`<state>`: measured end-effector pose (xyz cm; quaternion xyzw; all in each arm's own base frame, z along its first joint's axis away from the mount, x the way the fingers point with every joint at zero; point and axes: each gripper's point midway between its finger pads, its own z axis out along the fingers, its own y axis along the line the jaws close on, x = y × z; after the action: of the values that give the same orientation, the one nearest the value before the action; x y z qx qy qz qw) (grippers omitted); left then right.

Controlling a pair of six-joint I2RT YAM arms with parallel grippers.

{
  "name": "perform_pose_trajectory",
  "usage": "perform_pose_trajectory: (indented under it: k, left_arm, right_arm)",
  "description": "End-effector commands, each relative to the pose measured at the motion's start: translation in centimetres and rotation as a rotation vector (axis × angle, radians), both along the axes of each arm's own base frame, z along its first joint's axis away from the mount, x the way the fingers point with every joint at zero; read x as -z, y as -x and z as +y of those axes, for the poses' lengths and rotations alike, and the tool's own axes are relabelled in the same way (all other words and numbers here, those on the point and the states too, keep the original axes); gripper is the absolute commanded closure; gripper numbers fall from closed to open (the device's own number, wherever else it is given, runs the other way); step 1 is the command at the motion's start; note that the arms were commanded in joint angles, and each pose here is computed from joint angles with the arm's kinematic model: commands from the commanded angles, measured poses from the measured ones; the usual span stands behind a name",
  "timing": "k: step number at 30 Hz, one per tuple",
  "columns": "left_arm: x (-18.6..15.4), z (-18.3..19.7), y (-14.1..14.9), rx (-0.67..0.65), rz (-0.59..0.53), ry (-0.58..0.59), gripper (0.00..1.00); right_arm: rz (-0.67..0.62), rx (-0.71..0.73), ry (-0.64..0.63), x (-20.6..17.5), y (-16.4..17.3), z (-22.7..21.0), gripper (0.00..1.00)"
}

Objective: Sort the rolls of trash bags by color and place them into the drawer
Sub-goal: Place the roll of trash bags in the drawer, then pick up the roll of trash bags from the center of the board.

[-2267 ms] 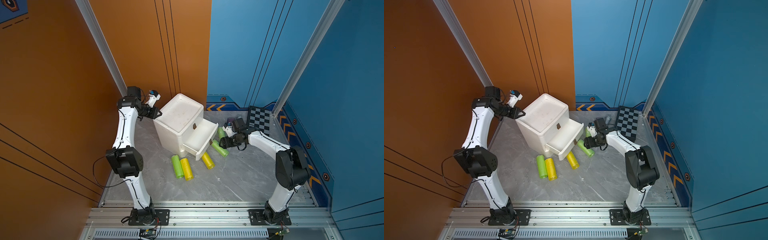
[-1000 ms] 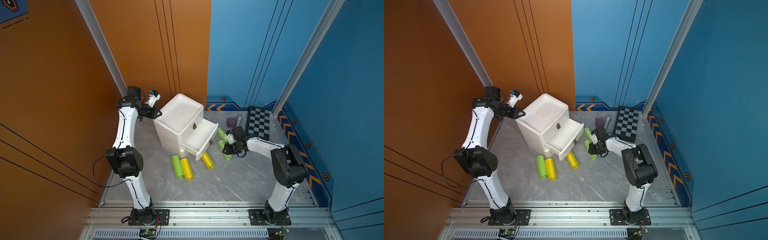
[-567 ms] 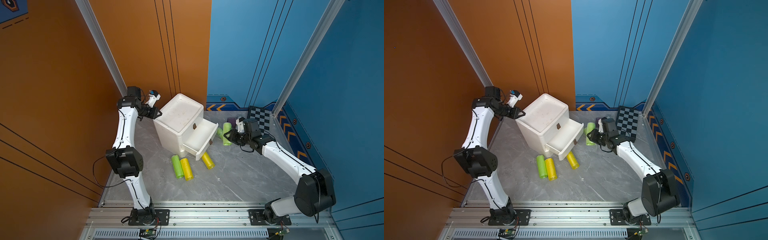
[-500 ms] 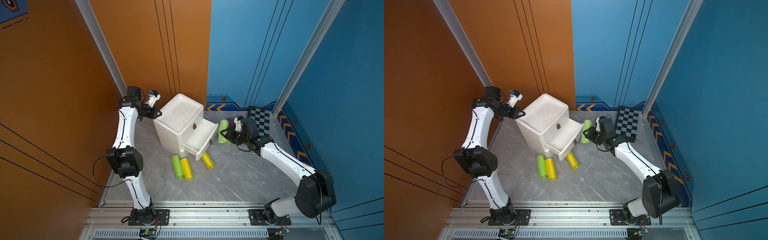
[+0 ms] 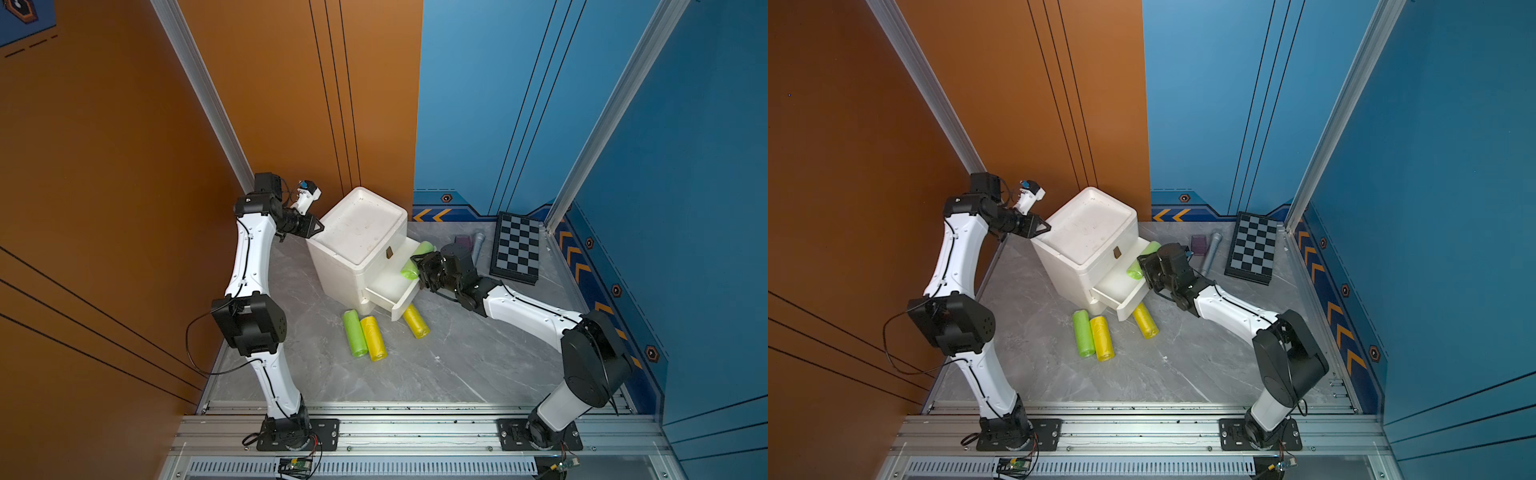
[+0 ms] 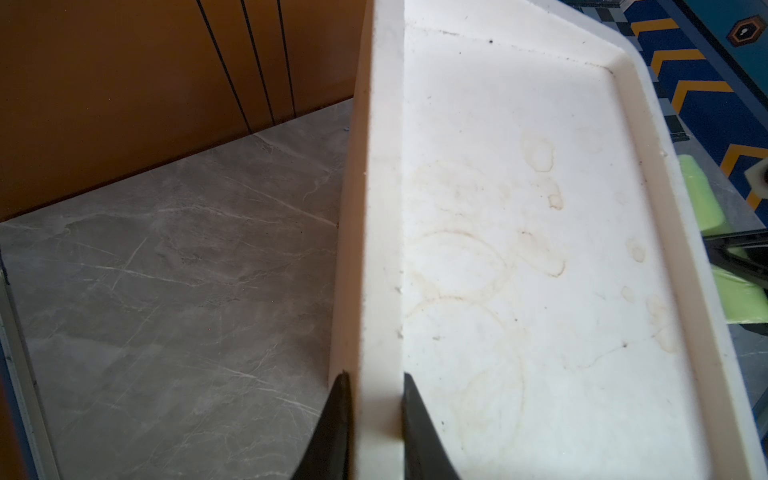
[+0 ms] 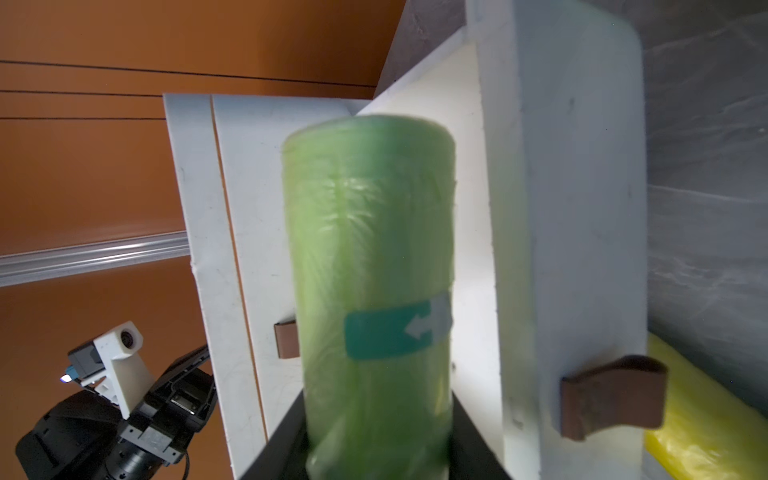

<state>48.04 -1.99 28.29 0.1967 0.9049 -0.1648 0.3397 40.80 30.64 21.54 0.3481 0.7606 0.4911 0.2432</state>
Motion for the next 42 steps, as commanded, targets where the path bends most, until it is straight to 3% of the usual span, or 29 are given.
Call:
perform_pose_trajectory:
  k: [1, 6, 13, 21, 27, 31, 35, 42]
  left_arm:
    - [-2.7, -0.7, 1.4, -0.02, 0.006, 0.134, 1.0]
    - [-2.4, -0.4, 1.4, -0.024, 0.012, 0.138, 1.0]
    - [-2.6, -0.1, 1.3, -0.028, 0.009, 0.15, 1.0]
    - [-2.5, -0.2, 1.2, -0.027, 0.015, 0.158, 1.0]
    - [-2.6, -0.3, 1.4, -0.024, 0.011, 0.157, 1.0]
    - [-2.5, -0.4, 1.2, -0.026, 0.015, 0.16, 1.0]
    - [-2.6, -0.4, 1.5, -0.026, 0.012, 0.149, 1.0]
    - [-2.5, -0.1, 1.4, -0.038, 0.012, 0.133, 1.0]
  right_arm:
    - [-0.037, 0.041, -0.037, -3.1, -1.1, 0.6, 0.49]
    - [0.001, 0.013, 0.004, -2.3, -0.9, 1.9, 0.37]
    - [0.063, -0.032, 0.073, -0.9, 0.3, 2.1, 0.35]
    - [-0.075, -0.031, 0.243, -4.3, 0.8, -1.8, 0.36]
    - [-0.217, -0.17, 0.546, -6.5, -2.1, -8.0, 0.34]
    - [-0.191, -0.372, 0.721, -3.1, -4.7, -10.4, 0.3]
    - [-0.171, -0.465, 0.855, 0.7, -6.9, -12.0, 0.29]
    - [-0.141, -0.625, 0.946, 5.4, -9.3, -13.1, 0.27]
